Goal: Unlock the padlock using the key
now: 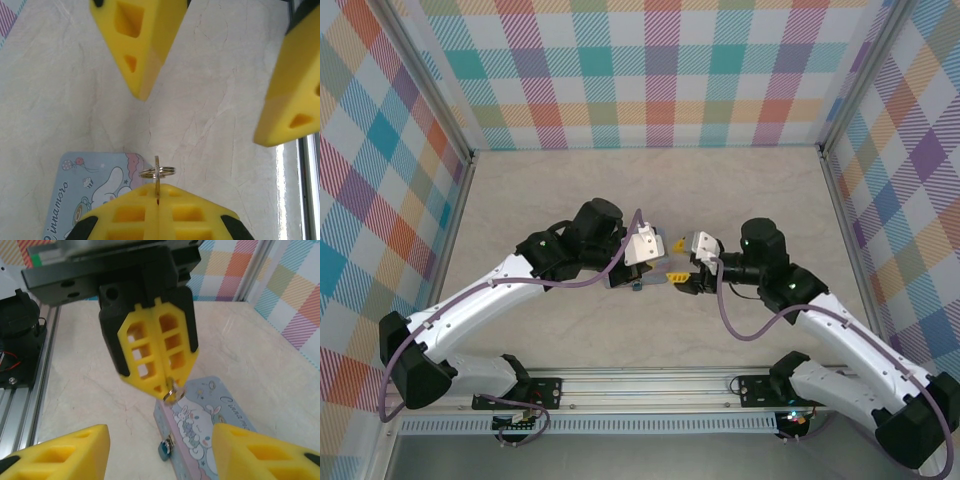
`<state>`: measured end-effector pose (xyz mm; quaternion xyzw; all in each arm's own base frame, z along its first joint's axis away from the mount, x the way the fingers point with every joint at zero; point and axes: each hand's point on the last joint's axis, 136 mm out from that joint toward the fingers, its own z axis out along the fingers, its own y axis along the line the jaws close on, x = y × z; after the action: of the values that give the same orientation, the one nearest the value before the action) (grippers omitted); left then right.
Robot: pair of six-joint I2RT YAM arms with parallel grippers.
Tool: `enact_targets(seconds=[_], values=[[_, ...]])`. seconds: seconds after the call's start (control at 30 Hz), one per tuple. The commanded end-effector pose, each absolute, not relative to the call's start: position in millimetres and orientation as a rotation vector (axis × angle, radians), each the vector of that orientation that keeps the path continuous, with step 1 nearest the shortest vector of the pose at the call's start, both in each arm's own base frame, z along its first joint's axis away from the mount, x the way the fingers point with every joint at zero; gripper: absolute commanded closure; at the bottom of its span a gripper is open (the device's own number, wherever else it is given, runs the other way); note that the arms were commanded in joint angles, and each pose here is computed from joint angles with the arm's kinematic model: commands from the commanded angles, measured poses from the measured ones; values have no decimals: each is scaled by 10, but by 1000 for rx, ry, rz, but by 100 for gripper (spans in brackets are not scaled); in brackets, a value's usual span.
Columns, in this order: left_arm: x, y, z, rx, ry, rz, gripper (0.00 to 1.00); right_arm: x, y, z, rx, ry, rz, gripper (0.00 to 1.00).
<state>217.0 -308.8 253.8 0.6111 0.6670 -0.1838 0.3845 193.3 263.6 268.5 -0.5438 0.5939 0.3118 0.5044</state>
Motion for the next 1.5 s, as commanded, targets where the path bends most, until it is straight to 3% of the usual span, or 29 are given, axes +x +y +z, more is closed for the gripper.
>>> enact_targets(seconds=[0.0,0.53,0.87,0.97,1.03,1.27,1.47], values=[[2151,-3113,2668,1564,1662,-469,100,1937,2750,2938,-1298,1313,806,49],[2165,-3128,2668,1552,1660,-471,100,1976,2904,2787,-1290,1364,932,71],[2168,-3123,2672,1549,1658,-467,100,1975,2870,2655,-1303,1422,908,99],[2166,-3112,2673,1549,1660,-462,100,1971,2832,2637,-1292,1433,887,100],[2166,-3103,2695,1539,1658,-462,93,1981,2798,2623,-1269,1445,871,100],[2140,-3004,2894,1405,1632,-519,56,2104,2646,2732,-1036,1489,869,100],[2286,-2738,3430,914,1510,-707,37,2248,2608,2950,-736,1515,1045,100]])
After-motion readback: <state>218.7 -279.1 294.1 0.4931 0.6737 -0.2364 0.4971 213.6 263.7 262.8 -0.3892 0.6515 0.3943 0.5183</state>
